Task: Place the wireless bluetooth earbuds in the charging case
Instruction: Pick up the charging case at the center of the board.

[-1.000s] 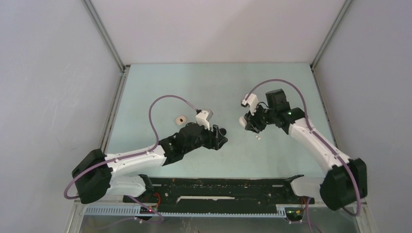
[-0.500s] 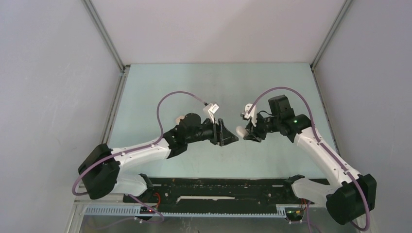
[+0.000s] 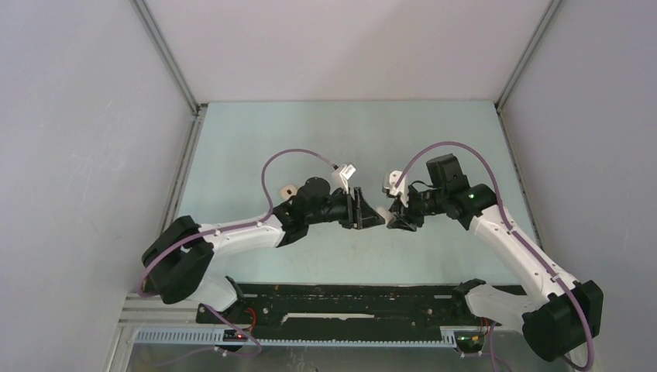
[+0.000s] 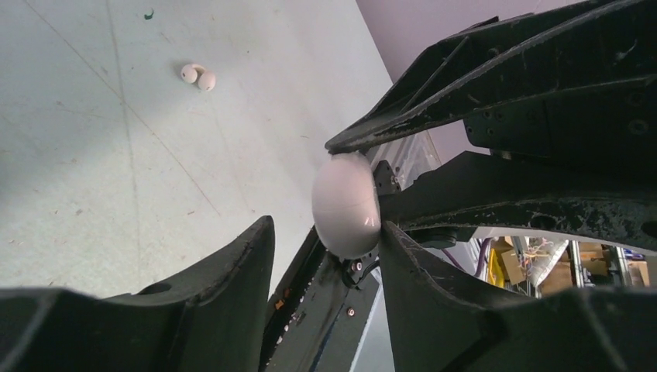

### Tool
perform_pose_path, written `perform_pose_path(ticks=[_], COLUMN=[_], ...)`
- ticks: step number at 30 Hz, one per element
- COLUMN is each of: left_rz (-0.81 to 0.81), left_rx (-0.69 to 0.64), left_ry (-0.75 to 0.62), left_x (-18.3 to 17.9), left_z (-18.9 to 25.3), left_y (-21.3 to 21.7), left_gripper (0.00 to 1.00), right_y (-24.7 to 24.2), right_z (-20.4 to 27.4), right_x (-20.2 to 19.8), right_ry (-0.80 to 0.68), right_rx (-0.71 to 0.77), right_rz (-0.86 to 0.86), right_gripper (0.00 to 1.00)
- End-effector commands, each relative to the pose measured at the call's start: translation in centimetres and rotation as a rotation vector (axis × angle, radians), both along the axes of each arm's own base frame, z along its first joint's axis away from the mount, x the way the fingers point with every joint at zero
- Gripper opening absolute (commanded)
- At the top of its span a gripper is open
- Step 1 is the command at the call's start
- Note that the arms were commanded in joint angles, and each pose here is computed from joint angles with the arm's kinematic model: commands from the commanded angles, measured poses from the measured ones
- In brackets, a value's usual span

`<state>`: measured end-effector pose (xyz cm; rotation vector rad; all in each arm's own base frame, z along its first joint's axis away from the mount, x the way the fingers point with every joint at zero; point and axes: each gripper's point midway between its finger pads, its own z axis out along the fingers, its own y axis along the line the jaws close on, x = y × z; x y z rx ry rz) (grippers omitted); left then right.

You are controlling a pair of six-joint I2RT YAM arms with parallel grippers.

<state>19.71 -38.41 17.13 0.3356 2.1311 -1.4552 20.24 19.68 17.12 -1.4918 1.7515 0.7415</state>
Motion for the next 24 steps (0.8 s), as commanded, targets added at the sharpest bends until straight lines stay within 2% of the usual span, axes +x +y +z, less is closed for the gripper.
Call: perform_pose_path(ticks=[1, 17, 22, 24], left_rz=[-0.029, -0.099, -0.15, -0.161], left_rx=[-0.097, -0.102, -0.105, -0.118], left_ry=[-0.025, 0.005, -0.073, -0.14], left_x=[0.4, -0.7, -1.6, -2.0], left_z=[3.1, 2.0, 1.2, 1.1], left_y=[-1.3, -1.6, -1.0, -0.4], left_gripper=[0.55, 0.3, 0.14, 0.12], right_y=[0.6, 0.6, 0.7, 0.7], right_z=[0.5, -0.1, -0.1, 0.5], right_x=[-0.4, -0.1, -0.3, -0.5], right_ry=[-0.023, -0.027, 0.015, 0.061], right_rx=[0.018, -0.016, 0.015, 0.066], right_rz=[0.036, 0.029, 0.027, 0.022], right_gripper=[0.3, 0.32, 0.54, 0.6])
